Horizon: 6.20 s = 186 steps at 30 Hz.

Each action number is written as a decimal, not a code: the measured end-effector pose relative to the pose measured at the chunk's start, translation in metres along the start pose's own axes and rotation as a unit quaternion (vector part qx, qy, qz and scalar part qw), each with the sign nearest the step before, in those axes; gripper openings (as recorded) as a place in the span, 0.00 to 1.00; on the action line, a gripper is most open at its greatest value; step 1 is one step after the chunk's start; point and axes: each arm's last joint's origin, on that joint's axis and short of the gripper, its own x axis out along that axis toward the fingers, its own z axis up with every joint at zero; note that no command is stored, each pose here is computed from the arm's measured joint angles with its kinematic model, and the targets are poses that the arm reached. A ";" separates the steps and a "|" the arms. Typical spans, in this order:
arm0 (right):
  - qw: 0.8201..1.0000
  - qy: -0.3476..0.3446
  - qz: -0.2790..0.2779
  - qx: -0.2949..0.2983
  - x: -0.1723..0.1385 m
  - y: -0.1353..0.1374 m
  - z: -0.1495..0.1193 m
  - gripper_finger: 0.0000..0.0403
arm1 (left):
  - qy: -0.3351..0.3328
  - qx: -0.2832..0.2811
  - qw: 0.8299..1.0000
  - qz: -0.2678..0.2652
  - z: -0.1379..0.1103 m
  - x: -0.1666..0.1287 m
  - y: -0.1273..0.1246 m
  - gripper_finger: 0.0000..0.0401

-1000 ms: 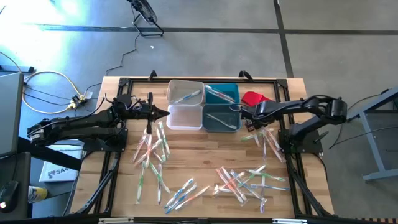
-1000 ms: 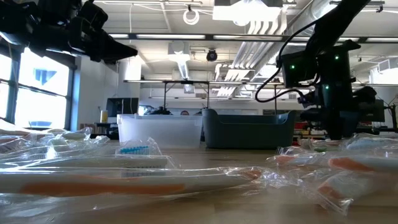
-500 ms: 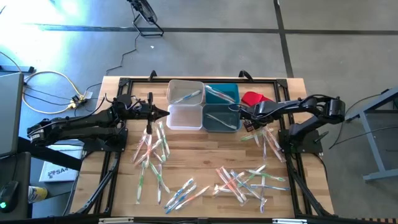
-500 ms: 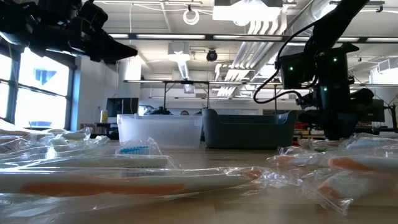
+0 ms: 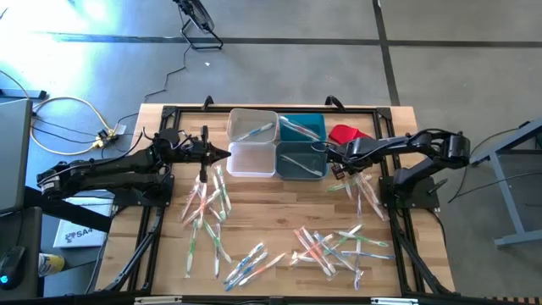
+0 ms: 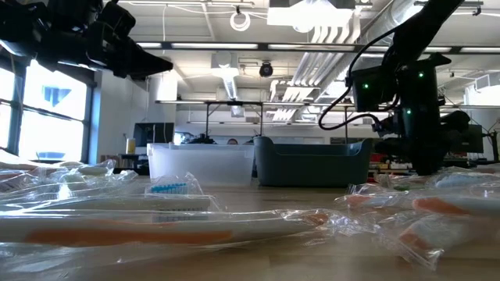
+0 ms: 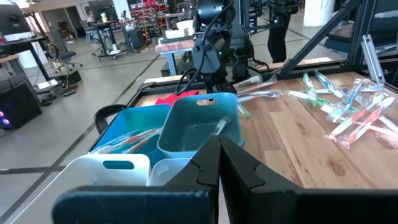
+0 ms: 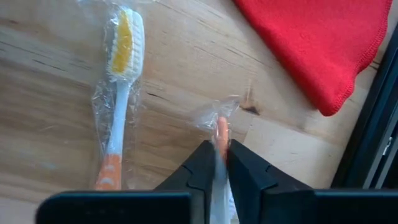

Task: Pick & Place Toothbrushes
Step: Put the orange toothbrush into the blue bin, then put the blue toothbrush into the white bin

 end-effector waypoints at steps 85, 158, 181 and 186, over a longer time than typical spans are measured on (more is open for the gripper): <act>0.830 -0.470 0.190 -0.231 -0.086 0.066 0.192 0.04 | 0.000 0.004 1.000 0.000 0.000 0.000 0.000 0.00; 0.880 -0.321 0.270 -0.221 -0.169 0.019 0.087 0.27 | -0.001 0.004 1.000 -0.002 0.000 0.000 0.000 0.00; 0.933 -0.139 0.246 -0.223 -0.165 0.021 0.026 0.25 | 0.000 0.004 1.000 0.000 0.000 0.000 0.000 0.00; 0.932 -0.128 0.246 -0.235 -0.167 0.025 0.014 0.14 | 0.000 0.004 1.000 0.000 0.000 0.000 0.000 0.00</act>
